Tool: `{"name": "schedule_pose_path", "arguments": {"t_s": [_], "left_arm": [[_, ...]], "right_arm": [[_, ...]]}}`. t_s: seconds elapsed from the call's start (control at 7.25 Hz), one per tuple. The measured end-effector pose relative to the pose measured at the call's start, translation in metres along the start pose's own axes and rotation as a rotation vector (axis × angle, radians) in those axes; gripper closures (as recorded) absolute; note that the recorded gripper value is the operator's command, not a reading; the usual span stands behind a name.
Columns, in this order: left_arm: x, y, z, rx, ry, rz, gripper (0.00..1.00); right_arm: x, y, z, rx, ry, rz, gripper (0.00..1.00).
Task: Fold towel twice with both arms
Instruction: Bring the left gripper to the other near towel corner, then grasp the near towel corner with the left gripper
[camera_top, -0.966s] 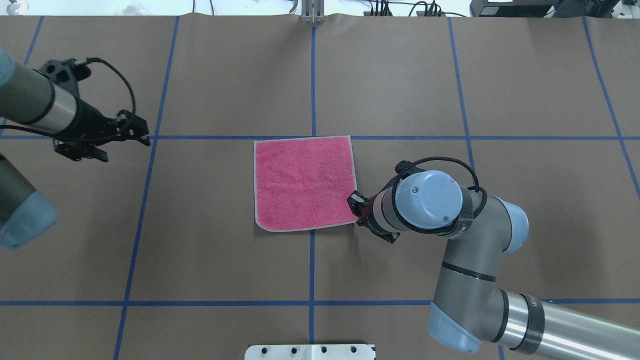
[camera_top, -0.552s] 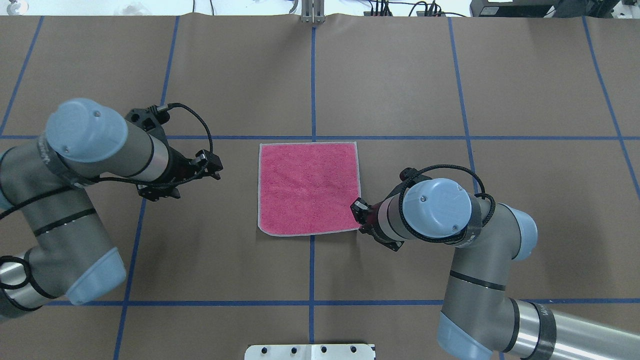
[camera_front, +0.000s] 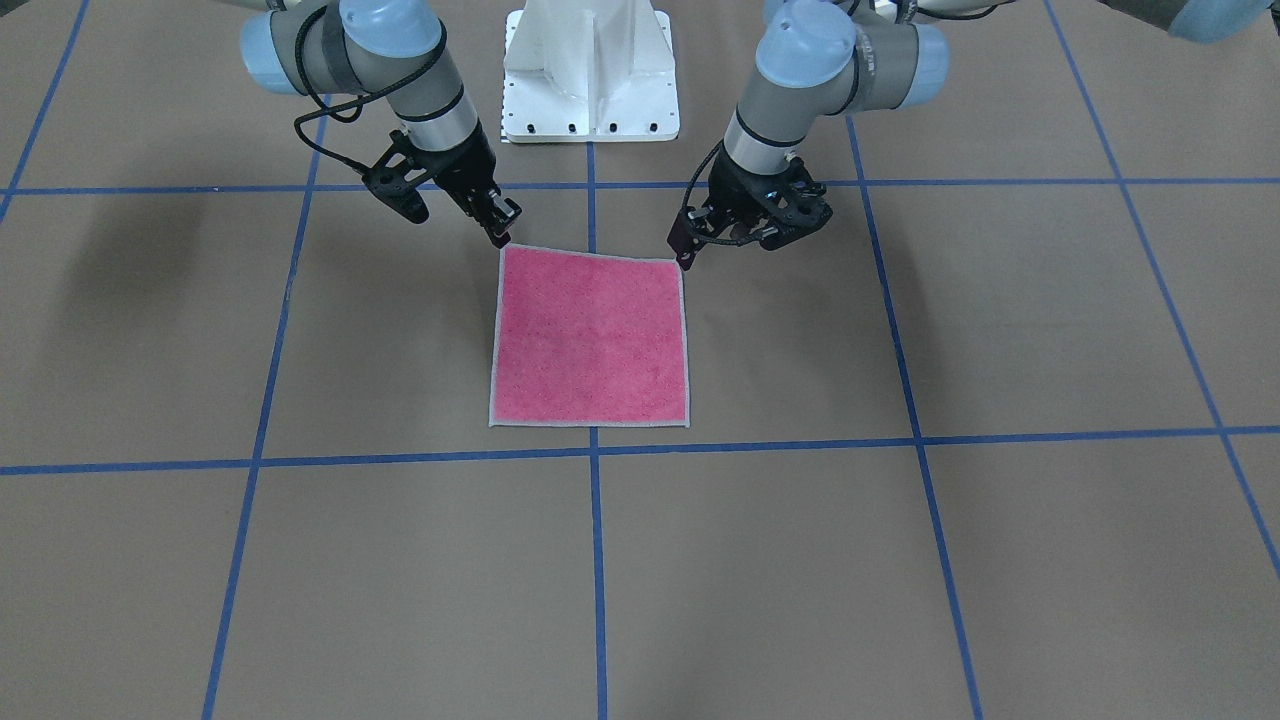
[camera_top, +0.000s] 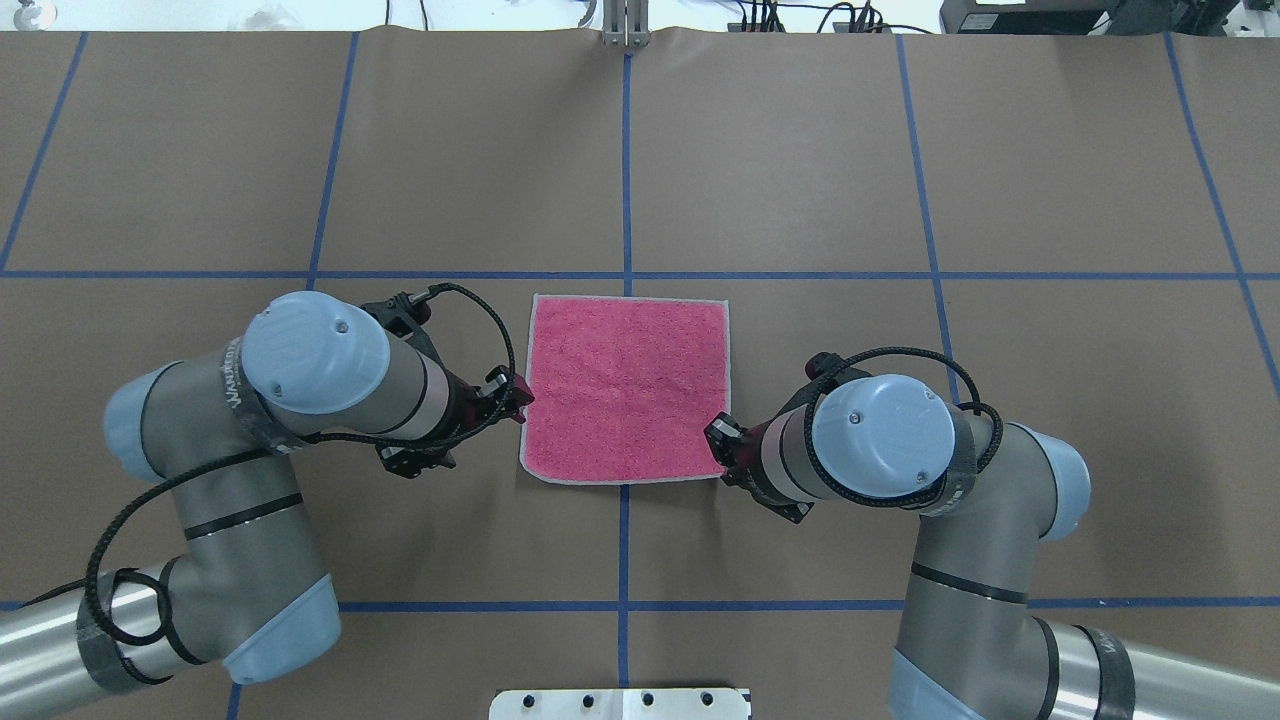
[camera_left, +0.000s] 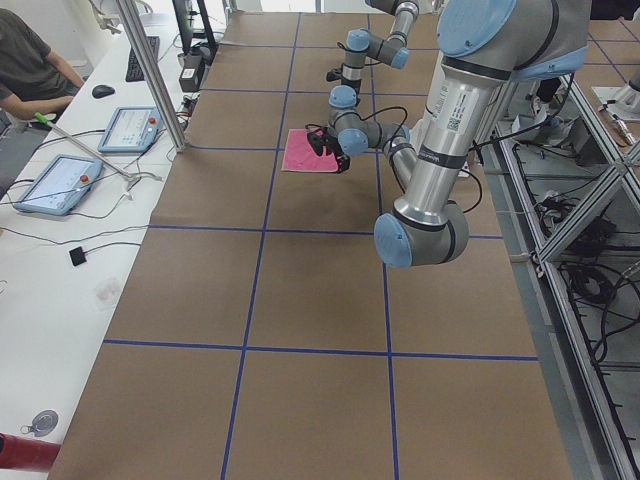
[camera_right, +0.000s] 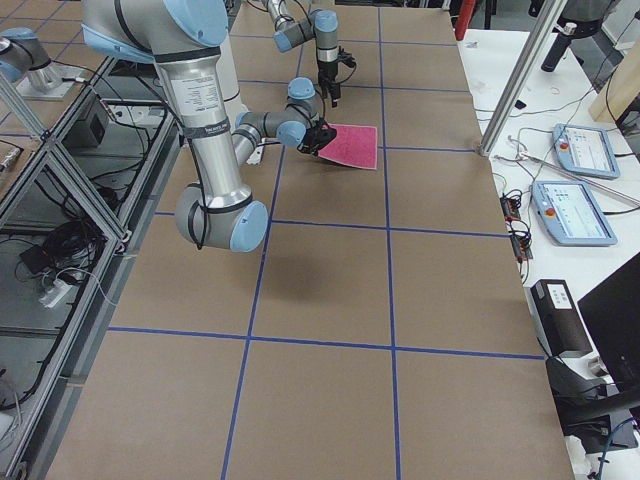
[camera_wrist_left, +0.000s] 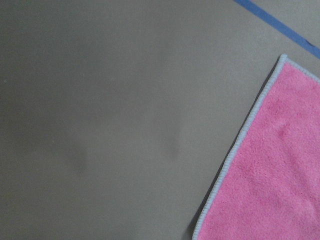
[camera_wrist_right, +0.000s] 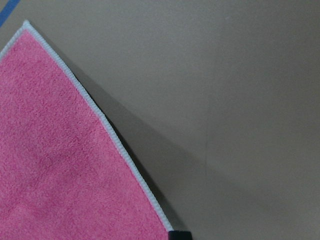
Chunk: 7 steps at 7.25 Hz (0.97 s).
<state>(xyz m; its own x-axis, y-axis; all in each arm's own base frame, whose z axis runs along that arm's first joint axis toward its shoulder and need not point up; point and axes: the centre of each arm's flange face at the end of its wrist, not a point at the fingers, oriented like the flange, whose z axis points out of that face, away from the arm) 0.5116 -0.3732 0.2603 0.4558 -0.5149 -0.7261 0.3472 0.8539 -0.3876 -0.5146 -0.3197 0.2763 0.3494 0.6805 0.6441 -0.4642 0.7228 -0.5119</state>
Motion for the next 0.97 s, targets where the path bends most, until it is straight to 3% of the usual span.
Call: {"name": "schedule_pose_path", "arguments": {"t_s": [0.14, 0.41, 0.97], "left_arm": [[0.011, 0.005, 0.01, -0.005, -0.007, -0.019, 0.21], [0.018, 0.013, 0.021, -0.014, -0.017, -0.037, 0.36], [0.013, 0.032, 0.032, -0.035, -0.037, -0.052, 0.48]], "right_arm": [[0.001, 0.0, 0.0, 0.002, 0.006, 0.0, 1.0], [0.002, 0.001, 0.004, 0.002, 0.015, -0.002, 1.0], [0.004, 0.004, 0.007, 0.0, 0.023, -0.005, 1.0]]}}
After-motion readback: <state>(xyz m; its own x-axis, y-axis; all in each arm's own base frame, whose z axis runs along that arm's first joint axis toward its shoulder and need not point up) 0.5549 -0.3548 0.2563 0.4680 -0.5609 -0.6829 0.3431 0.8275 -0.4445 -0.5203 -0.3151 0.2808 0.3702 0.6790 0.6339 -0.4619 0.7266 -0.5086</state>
